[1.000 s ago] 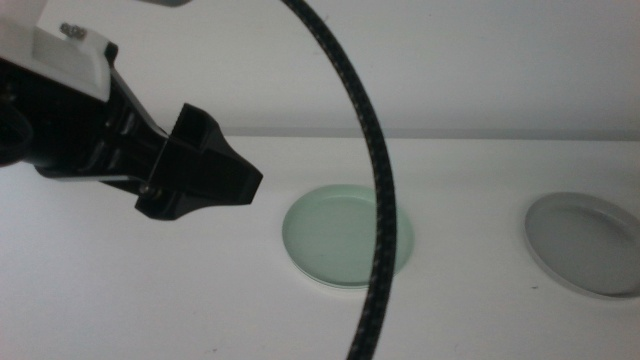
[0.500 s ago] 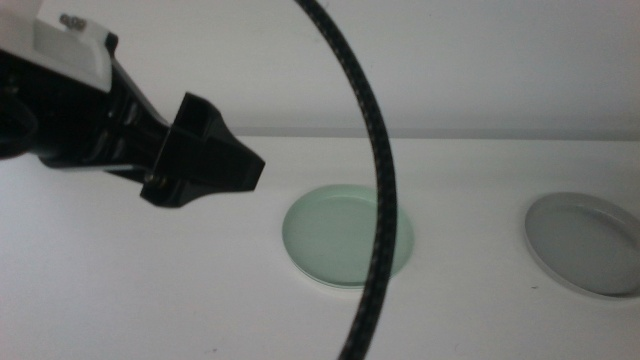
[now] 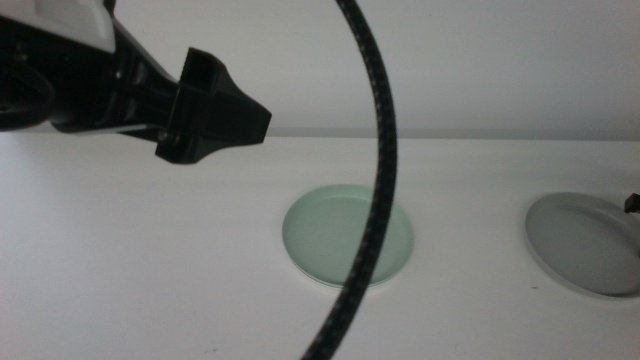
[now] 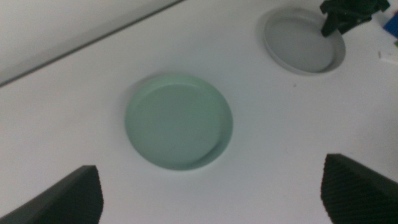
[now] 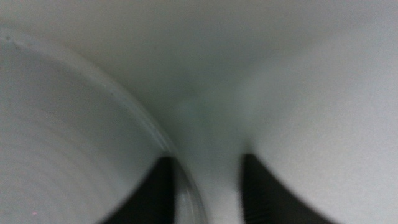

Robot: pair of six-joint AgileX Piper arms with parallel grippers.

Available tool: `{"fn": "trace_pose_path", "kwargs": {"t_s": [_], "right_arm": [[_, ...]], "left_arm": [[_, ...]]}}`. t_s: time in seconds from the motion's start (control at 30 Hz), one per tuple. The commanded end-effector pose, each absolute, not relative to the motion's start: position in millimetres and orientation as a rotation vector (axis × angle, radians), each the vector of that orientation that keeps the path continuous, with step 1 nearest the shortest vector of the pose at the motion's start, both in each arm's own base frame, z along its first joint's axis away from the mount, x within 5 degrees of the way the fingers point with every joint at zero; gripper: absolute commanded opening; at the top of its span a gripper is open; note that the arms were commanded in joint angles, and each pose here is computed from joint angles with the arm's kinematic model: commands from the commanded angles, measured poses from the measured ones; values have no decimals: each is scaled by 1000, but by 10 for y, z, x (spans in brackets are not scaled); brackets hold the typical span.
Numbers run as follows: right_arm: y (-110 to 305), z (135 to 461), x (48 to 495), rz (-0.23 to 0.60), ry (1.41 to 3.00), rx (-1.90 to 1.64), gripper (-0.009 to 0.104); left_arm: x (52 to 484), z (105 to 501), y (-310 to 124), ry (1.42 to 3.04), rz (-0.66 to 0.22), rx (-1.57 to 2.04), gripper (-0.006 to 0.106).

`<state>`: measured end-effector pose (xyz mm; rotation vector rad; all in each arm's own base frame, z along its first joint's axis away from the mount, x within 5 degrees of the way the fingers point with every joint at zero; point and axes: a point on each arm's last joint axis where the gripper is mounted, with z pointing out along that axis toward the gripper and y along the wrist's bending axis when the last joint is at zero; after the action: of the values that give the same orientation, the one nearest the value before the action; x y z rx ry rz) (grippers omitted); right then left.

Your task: Stack the three bowls on top of each other.

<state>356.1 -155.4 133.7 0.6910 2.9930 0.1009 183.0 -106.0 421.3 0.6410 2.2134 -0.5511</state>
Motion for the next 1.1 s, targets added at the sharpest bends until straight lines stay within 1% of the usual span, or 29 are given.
{"fn": "trace_pose_path", "kwargs": {"t_s": [0.0, 0.03, 0.1, 0.17, 0.2, 0.27, 0.33, 0.43, 0.5, 0.57, 0.6, 0.67, 0.73, 0.8, 0.93, 1.07], "right_arm": [[-1539, 1272, 3580, 114, 2994, 712, 10], [-1538, 1289, 3578, 114, 2992, 711, -1], [-1525, 1367, 3571, 113, 2984, 705, -2], [-1490, 1534, 3560, 106, 2960, 685, -2], [-1447, 1644, 3561, 118, 2937, 678, -2], [-1350, 1866, 3553, 166, 2888, 678, -2], [-1229, 2090, 3547, 186, 2869, 635, -2], [-966, 2389, 3557, 223, 2892, 546, -2], [-713, 2520, 3600, 282, 2915, 447, -2], [-423, 2607, 3659, 341, 2931, 339, -2], [-265, 2648, 3687, 359, 2932, 277, -2], [32, 2724, 3735, 363, 2917, 154, -2], [328, 2776, 3794, 378, 2906, 68, -2], [647, 2789, 3873, 394, 2902, -35, -2], [1152, 2706, 3980, 413, 2923, -179, -2], [1459, 2488, 4075, 382, 2958, -226, -2]], "left_arm": [[1849, 4220, -1056, 2190, -542, 625, 94], [1855, 4226, -1057, 2182, -541, 620, 94], [1864, 4235, -1057, 2170, -540, 613, 94], [1871, 4243, -1058, 2160, -539, 607, 94], [1876, 4249, -1058, 2152, -539, 603, 94], [1883, 4256, -1059, 2143, -538, 598, 94], [1883, 4256, -1059, 2143, -538, 598, 94], [1907, 4287, -1062, 2109, -547, 563, 94], [1874, 4266, -1067, 2171, -605, 502, 94], [1826, 4225, -1072, 2228, -620, 542, 94], [1806, 4210, -1075, 2252, -630, 554, 94], [1765, 4189, -1088, 2295, -667, 566, 94], [1742, 4195, -1112, 2301, -719, 565, 94], [1734, 4204, -1126, 2298, -748, 560, 94], [1733, 4205, -1129, 2297, -754, 559, 94], [1733, 4205, -1129, 2297, -754, 559, 94]]}}
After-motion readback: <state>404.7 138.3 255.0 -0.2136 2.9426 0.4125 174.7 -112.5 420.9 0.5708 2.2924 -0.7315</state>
